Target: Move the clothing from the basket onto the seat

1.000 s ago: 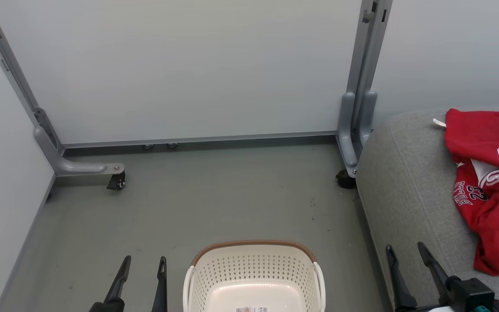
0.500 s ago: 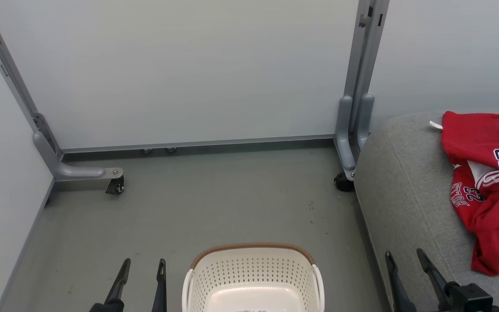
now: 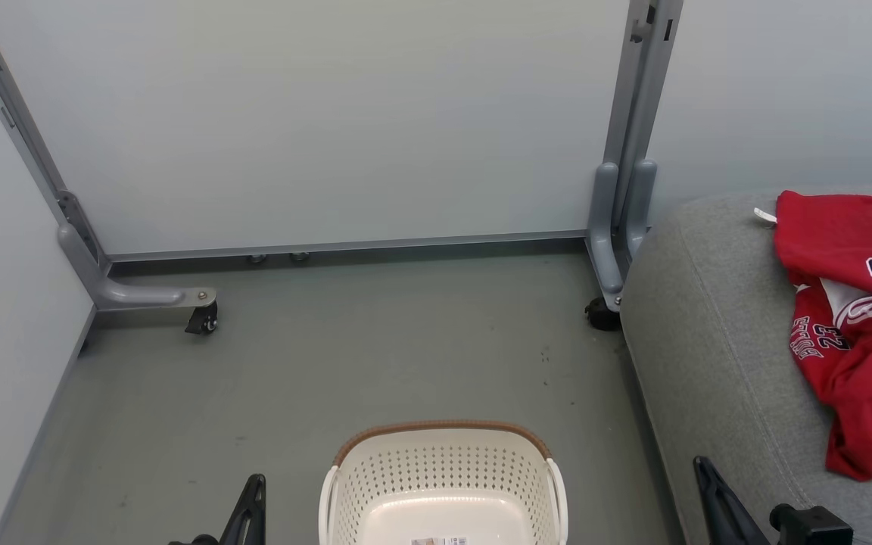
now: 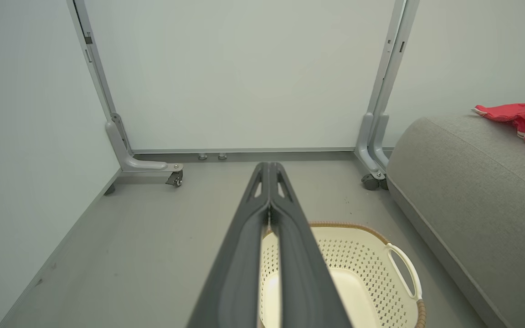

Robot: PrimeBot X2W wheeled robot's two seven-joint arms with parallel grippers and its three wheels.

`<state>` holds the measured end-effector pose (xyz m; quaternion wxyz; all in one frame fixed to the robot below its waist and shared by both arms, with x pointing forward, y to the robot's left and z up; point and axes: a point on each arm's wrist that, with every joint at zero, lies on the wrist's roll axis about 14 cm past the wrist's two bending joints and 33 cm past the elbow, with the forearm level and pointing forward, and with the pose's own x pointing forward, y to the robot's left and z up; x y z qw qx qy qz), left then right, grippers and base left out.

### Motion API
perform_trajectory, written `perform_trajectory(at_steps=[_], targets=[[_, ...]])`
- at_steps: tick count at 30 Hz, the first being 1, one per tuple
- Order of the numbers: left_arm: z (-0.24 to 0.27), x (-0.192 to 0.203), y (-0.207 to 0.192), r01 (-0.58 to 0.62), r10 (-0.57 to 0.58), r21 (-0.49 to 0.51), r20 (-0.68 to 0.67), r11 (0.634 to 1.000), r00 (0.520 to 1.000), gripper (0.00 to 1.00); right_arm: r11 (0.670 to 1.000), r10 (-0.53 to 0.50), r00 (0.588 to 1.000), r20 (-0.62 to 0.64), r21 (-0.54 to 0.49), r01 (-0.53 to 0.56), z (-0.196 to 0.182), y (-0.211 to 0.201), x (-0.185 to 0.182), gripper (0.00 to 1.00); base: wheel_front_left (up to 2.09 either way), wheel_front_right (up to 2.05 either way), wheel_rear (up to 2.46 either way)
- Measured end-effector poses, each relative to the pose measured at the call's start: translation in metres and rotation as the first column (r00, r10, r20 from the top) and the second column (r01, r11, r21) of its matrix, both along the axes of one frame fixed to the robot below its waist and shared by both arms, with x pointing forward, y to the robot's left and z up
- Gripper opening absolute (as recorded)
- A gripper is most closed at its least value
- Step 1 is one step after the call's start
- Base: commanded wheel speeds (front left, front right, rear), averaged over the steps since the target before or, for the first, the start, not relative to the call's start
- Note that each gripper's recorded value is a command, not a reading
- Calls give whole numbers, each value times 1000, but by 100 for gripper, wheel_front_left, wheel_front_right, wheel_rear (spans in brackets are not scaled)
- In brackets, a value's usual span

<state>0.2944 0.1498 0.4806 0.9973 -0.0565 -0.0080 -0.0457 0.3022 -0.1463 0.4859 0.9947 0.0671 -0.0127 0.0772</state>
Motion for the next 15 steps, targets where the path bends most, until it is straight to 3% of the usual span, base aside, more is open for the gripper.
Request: perform_trajectory(at_steps=[15], targets=[[-6,12,18,-83,63,-270,-83,959,995,0,961,-62,995,-73,265,79,-2,-16,13,0,0,0,0]])
